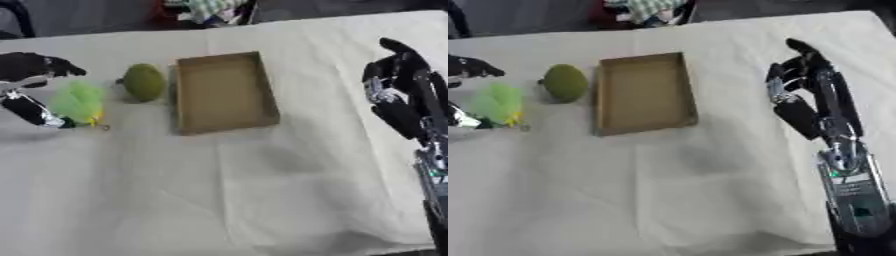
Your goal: Pick up objects on the table and place them in the box.
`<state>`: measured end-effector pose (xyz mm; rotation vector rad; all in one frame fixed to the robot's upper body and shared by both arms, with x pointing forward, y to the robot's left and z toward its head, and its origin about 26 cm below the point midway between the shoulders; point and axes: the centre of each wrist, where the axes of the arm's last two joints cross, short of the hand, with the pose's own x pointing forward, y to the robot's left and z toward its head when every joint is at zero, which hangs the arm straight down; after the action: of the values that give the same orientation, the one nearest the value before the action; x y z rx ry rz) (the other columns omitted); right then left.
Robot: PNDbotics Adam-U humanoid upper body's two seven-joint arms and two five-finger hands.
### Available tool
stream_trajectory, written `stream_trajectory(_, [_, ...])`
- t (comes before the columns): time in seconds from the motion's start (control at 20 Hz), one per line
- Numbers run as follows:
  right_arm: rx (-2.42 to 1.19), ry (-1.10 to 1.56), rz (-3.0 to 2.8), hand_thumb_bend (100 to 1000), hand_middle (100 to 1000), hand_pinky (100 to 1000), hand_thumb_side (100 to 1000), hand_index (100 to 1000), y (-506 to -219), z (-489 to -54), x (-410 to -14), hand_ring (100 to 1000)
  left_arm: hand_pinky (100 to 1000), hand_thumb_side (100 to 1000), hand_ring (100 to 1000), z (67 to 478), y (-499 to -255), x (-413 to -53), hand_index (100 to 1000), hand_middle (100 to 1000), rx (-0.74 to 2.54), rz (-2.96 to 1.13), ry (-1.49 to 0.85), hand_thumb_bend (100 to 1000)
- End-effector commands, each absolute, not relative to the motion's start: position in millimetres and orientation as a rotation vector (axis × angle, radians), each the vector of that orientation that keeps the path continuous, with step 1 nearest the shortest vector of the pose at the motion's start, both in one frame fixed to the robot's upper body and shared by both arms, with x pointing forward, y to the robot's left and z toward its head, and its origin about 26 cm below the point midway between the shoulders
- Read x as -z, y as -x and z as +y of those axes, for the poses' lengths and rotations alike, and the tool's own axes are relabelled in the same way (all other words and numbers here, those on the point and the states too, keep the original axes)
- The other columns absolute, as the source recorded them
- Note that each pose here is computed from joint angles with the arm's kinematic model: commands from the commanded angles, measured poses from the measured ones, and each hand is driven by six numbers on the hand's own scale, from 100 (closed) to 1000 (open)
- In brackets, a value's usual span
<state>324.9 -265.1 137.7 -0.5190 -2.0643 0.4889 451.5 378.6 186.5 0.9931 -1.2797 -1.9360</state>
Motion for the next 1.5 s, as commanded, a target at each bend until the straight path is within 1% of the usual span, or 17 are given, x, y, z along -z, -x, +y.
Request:
stream_trajectory(0.05, [-0.499,0.523,-2.082,100,578,512,579,915,-325.4,-266.4,-143.8,582,746,517,809,381.5,-453.4,-204.9,975,831,1.919,-1.306,-1.061,585])
stream_trajectory(0.55, [-0.504,0.515,-2.084,100,578,512,580,915,-325.9,-265.1,-143.9,582,740,500,802,378.6,-456.7,-200.9,970,824,1.922,-1.306,-1.078,582])
stream_trajectory(0.85, [-0.505,0.511,-2.085,100,578,512,581,915,-326.3,-264.5,-143.9,582,739,479,792,378.7,-459.1,-192.0,947,809,1.956,-1.237,-1.030,537])
stream_trajectory(1.05, [-0.506,0.510,-2.086,100,578,512,582,915,-326.5,-264.3,-144.0,582,722,439,769,379.8,-459.5,-189.2,922,787,1.963,-1.195,-1.008,501])
stream_trajectory(1.15, [-0.507,0.509,-2.086,100,578,512,582,915,-326.5,-264.2,-144.1,582,719,435,766,380.2,-459.5,-189.1,921,785,1.959,-1.188,-1.011,498])
stream_trajectory(1.2, [-0.507,0.509,-2.086,100,578,512,582,915,-326.5,-264.2,-144.1,582,707,407,754,380.7,-459.4,-189.1,908,773,1.955,-1.186,-1.015,477])
stream_trajectory(1.35, [-0.507,0.507,-2.085,100,578,512,583,915,-326.7,-263.9,-143.8,581,694,382,743,382.2,-459.3,-188.1,903,766,1.940,-1.174,-1.029,467])
stream_trajectory(1.5, [-0.506,0.507,-2.085,100,578,512,583,915,-326.8,-263.9,-143.7,581,674,334,722,383.4,-459.1,-187.1,895,746,1.935,-1.163,-1.043,437])
